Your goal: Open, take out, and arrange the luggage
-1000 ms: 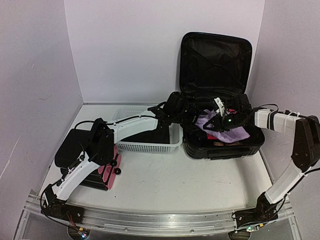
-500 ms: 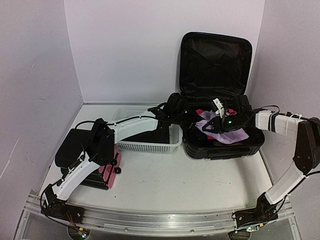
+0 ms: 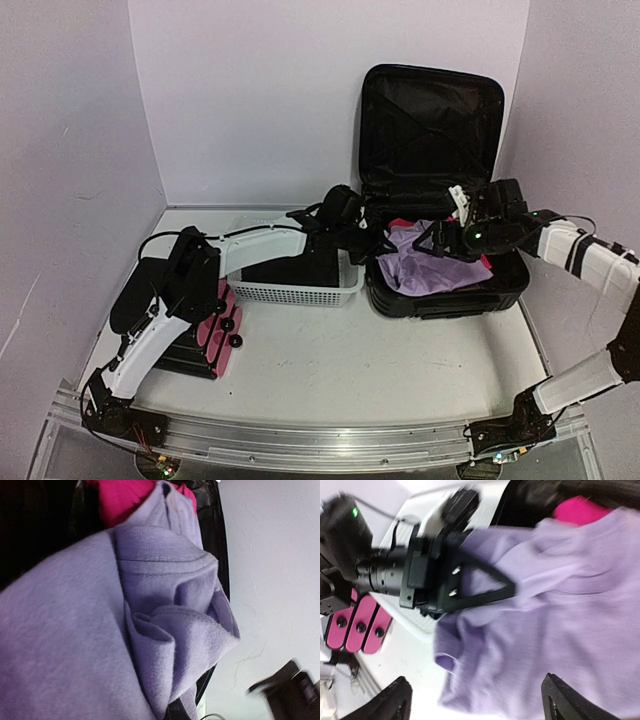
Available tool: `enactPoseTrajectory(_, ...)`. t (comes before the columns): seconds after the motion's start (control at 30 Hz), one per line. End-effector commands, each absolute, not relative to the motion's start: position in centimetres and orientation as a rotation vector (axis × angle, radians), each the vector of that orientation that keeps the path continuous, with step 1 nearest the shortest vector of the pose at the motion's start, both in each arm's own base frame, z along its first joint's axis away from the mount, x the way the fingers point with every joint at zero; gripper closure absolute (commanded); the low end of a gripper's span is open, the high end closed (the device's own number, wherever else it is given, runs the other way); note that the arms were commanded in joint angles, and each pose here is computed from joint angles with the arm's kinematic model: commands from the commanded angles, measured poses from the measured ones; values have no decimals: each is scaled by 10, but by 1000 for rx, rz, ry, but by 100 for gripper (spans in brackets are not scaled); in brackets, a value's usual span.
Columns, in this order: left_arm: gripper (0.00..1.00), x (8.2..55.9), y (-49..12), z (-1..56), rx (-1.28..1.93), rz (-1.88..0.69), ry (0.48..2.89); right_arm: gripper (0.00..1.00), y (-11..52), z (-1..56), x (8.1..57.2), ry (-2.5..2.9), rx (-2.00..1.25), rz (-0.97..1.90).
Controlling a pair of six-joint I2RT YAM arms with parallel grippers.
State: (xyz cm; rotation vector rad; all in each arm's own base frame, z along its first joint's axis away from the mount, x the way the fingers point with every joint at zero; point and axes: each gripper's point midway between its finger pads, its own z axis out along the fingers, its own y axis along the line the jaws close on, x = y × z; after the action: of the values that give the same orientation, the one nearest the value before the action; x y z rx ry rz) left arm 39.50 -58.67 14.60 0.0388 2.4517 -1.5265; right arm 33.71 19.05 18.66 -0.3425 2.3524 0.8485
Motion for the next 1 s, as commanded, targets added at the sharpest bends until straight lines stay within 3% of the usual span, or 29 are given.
enactPoseTrajectory(0.0, 100, 378, -566, 260, 335, -1586, 2216, 7, 153, 241, 346, 2280, -161, 682)
enactPoseTrajectory(0.4, 100, 373, -506, 250, 459, -1574, 2343, 7, 141, 226, 343, 2341, -130, 621)
enactPoseTrajectory(0.97, 100, 418, -386, 193, 468, -1381, 2593, 12, 140, 229, 339, 2348, -142, 616)
